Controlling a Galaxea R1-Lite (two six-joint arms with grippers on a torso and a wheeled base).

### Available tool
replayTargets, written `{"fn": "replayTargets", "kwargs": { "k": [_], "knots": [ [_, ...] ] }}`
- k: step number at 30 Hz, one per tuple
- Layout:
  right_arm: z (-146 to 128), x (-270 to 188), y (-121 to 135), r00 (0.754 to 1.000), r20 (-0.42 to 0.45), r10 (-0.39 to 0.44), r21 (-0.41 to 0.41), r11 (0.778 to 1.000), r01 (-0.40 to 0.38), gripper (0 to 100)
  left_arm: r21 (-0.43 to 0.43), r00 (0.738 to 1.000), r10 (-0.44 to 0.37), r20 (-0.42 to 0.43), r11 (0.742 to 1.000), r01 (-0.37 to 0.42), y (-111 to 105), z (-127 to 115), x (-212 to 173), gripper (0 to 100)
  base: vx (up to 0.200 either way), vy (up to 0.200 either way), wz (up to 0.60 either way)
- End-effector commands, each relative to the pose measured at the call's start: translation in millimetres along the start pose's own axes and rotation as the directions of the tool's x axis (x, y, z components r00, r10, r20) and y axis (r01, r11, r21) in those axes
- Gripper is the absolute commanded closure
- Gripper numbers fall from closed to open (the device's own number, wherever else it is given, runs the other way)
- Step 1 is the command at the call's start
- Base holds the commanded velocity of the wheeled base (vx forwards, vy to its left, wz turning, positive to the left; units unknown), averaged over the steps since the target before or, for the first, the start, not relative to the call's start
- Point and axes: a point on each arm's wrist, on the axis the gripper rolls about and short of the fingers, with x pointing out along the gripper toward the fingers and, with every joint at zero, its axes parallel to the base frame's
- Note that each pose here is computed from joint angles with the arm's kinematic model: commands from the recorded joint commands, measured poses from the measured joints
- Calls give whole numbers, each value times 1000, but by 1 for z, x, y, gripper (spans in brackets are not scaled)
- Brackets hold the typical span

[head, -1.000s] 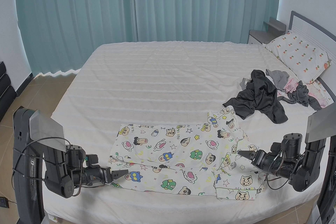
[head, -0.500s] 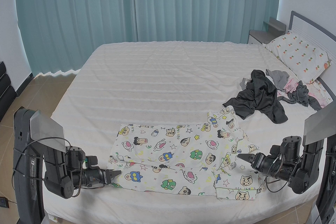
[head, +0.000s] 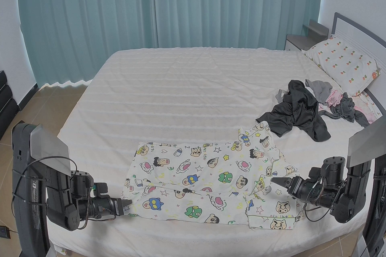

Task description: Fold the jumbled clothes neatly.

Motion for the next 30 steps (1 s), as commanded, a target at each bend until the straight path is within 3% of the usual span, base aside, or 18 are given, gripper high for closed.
{"fn": "replayTargets", "kwargs": {
  "k": [1, 11, 16, 30],
  "knots": [
    [0, 0, 0, 1000, 3, 4, -1, 1000, -4, 0, -3, 1000, 9, 2, 1000, -9, -3, 0, -9, 100, 0, 0, 0],
    [-2, 1, -1, 1000, -4, -1, 0, 1000, 1, 0, -32, 999, 36, -38, 999, -37, -2, -10, -19, 100, 0, 0, 0],
    [-1, 2, -1, 1000, -4, -1, 0, 1000, 1, 0, 19, 996, 66, -53, 998, -65, 4, -15, -26, 100, 0, 0, 0],
    [-1, 2, -1, 1000, -4, -1, -1, 1000, 1, 0, 28, 995, 70, -70, 997, -68, 2, -18, -29, 100, 0, 0, 0]
  ]
}}
